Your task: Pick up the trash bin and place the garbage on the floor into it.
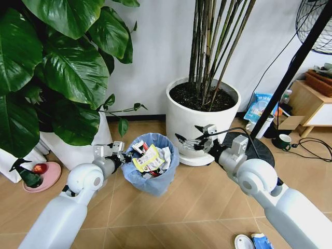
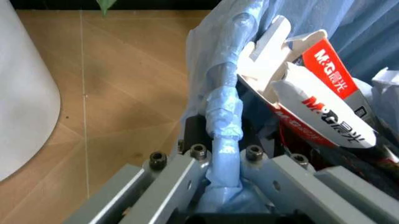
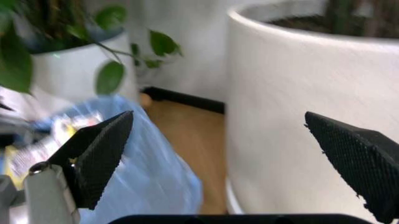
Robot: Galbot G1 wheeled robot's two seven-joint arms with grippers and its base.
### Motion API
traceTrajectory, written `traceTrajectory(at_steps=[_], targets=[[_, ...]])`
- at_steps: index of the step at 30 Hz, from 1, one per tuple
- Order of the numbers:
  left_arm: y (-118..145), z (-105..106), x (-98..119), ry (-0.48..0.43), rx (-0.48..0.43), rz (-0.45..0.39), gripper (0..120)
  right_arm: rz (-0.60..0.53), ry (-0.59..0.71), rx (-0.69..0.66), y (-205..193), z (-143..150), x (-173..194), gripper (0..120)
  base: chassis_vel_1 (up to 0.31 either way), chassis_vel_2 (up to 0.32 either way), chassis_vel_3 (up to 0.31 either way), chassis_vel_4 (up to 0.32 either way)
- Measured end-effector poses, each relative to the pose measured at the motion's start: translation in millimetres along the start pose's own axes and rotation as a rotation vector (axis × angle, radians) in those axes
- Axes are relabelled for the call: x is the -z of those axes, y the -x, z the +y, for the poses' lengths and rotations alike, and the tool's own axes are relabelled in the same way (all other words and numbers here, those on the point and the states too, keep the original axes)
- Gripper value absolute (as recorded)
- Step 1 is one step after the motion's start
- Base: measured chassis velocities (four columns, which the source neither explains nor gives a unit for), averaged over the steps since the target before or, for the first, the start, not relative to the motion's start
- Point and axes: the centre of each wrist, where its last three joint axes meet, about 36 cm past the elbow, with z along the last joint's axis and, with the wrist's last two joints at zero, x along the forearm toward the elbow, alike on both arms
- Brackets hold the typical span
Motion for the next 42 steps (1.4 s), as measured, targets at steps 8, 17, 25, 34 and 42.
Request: traceTrajectory(at_steps=[8, 17, 25, 34, 42], targets=[[-3.0, -1.0, 0.0, 0.002, 0.002, -0.003, 0, 0.048, -0.019, -0.126, -48.2, -0.7, -45.0, 100, 0.0, 0.0, 0.0, 0.0], [-5.5, -2.3, -3.4, 0.004, 0.006, 0.003, 0, 0.075, -0.013, -0.181, -74.2, -1.4, -56.7, 100, 0.0, 0.0, 0.0, 0.0], [-6.5, -2.2, -3.2, 0.005, 0.006, 0.002, 0, 0.08, -0.005, -0.193, -79.8, 1.2, -60.2, 100, 0.02, -0.016, -0.029, 0.033], [-7.8, -0.9, -3.4, 0.007, 0.006, 0.003, 0, 0.082, 0.001, -0.197, -82.5, 3.3, -62.5, 100, 0.101, -0.099, -0.099, 0.11], [-7.9, -1.1, -3.3, 0.006, 0.003, 0.003, 0, 0.084, 0.003, -0.203, -86.1, 4.4, -65.2, 100, 0.105, -0.109, -0.105, 0.093]])
